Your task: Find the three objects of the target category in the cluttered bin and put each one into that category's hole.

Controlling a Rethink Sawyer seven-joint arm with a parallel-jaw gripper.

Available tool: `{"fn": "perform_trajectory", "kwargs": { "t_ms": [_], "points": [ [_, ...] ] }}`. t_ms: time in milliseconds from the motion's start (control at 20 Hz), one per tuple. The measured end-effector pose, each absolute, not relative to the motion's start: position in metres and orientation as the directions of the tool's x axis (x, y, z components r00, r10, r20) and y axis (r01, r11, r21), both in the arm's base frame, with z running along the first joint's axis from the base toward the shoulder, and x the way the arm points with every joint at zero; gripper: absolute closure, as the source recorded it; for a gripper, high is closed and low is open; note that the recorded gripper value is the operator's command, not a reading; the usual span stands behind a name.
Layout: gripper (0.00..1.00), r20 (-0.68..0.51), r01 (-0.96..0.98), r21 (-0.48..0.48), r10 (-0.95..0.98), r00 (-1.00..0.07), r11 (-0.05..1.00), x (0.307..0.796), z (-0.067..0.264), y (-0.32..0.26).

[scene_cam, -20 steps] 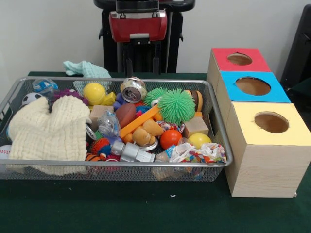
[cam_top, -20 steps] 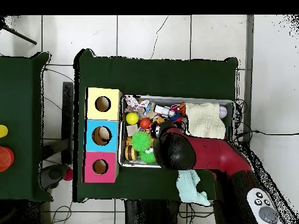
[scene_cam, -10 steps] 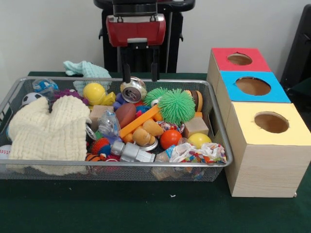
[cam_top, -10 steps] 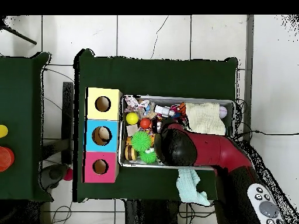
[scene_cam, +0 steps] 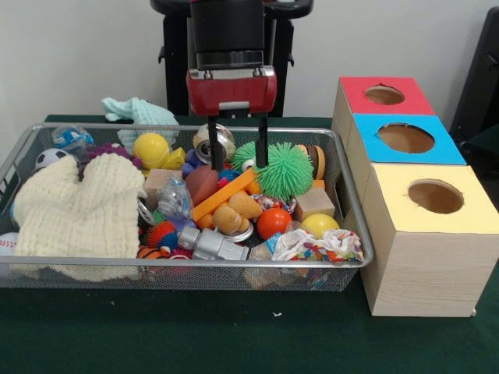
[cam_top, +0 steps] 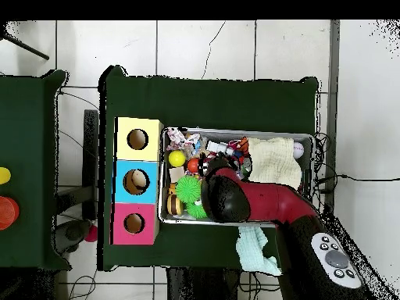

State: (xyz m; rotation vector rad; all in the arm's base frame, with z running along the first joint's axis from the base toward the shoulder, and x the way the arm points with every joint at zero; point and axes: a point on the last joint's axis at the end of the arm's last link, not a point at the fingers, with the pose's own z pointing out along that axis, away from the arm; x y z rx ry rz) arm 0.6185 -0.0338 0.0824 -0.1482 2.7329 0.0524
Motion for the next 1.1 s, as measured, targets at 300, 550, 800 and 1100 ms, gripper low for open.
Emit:
{"fn": "perform_trajectory", "kwargs": {
  "t_ms": [300,550,800,1100],
  "points": [
    [0.0,-0.408,-0.121,0.01,-0.106,-0.907,0.993,0.61,0.061,-0.028],
    [0.0,-0.391,-0.116,0.013,-0.102,-0.915,0.993,0.604,0.052,-0.03],
    [0.0,-0.379,-0.111,0.014,-0.097,-0.92,0.994,0.6,0.047,-0.032],
    [0.0,-0.368,-0.107,0.018,-0.093,-0.925,0.994,0.596,0.041,-0.032]
  ]
}}
